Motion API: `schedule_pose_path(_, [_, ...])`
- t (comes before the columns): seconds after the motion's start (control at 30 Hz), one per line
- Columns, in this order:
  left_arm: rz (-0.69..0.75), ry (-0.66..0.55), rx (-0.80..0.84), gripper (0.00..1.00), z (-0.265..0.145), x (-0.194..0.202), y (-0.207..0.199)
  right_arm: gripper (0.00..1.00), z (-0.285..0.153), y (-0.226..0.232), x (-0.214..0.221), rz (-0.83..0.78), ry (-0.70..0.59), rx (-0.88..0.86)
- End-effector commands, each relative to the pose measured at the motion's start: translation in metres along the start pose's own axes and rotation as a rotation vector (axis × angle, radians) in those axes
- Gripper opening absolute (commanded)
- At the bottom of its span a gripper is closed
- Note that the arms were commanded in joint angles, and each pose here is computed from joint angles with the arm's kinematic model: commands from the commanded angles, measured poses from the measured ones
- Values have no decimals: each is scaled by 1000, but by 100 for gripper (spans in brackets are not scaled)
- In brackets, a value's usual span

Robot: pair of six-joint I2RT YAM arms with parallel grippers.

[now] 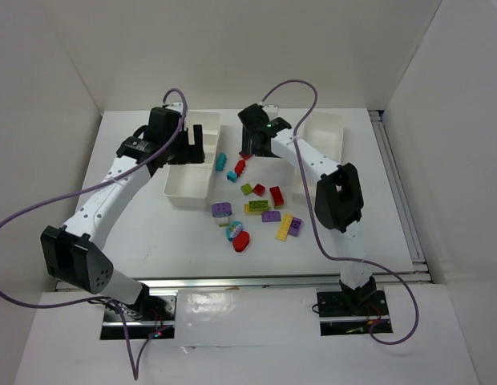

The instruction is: Sort the legos into containers by color

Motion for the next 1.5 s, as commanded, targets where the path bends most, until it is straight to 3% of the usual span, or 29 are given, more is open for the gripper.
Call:
schedule_pose_path(0.0, [-34, 18, 83, 100, 0, 4, -13, 100, -2, -2, -4, 3, -30, 59])
schedule_pose_path(0.27, [-42, 20, 66, 95, 1, 5, -10, 100, -4, 7, -3, 25, -48, 17])
schedule_pose_path(0.43, [-41, 30, 61, 96, 2, 9, -9, 93, 0, 23, -4, 62, -77, -46])
schedule_pose_path(0.7, [-41, 27, 52, 96, -4, 13, -5, 93, 48, 27, -20, 235, -47, -109])
schedule_pose_path(1.03, [-21, 39, 35, 98, -6, 21, 2, 93, 100, 62, -23, 319, -53, -149])
schedule_pose_path(1.47, [-5, 43, 29, 98, -9, 28, 4, 82, 128, 59, 1, 228, -56, -9])
Point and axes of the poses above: each gripper's point midway between its finger pads, its own z axis out along the fingers, its own y axis along the line the jaws close on, x = y × z, the point moved 2 cm from there along -z, back along the fingers, and after that the axes turned 7 degrees about -z, right-handed, at the moved point
